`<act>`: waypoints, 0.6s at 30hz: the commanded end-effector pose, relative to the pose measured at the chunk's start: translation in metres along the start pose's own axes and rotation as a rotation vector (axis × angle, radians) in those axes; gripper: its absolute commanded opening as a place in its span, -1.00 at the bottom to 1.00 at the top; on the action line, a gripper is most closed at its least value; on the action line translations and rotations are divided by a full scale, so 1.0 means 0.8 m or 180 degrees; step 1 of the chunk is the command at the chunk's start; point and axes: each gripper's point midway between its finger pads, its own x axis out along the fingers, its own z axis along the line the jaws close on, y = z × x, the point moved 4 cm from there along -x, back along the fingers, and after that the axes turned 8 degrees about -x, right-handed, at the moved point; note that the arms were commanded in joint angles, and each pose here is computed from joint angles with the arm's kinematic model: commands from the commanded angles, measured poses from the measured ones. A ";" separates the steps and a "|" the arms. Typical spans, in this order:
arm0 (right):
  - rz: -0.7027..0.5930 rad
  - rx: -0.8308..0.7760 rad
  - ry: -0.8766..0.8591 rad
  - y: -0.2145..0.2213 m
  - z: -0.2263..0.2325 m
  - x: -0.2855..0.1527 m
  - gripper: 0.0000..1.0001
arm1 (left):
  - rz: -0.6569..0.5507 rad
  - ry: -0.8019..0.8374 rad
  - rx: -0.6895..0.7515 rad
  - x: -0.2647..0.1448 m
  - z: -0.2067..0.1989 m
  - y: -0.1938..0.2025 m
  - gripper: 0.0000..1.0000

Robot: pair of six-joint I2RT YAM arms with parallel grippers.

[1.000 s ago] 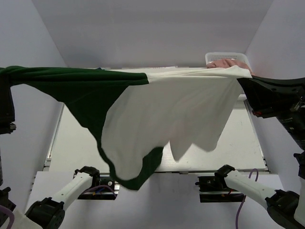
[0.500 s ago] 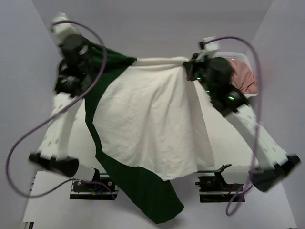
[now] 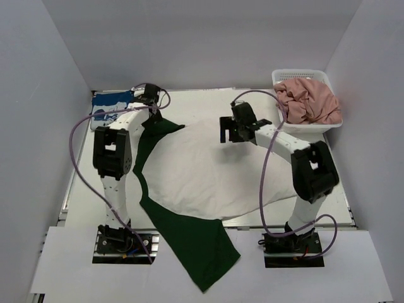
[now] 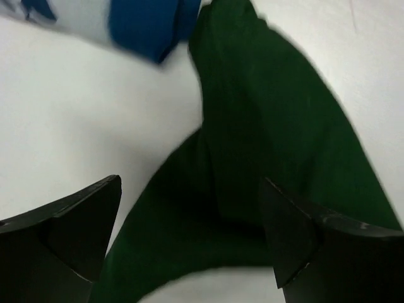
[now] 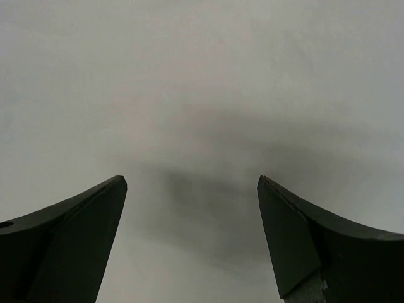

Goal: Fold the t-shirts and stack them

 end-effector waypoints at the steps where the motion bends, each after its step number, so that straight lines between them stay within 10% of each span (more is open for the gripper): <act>1: -0.0577 0.0413 0.0021 -0.029 -0.008 -0.058 0.80 | -0.0278 0.0690 -0.0443 -0.097 0.005 -0.038 1.00; 18: -0.0212 0.0865 0.0424 0.077 -0.065 -0.065 0.80 | 0.0551 0.0908 -0.0179 -0.079 0.049 0.120 1.00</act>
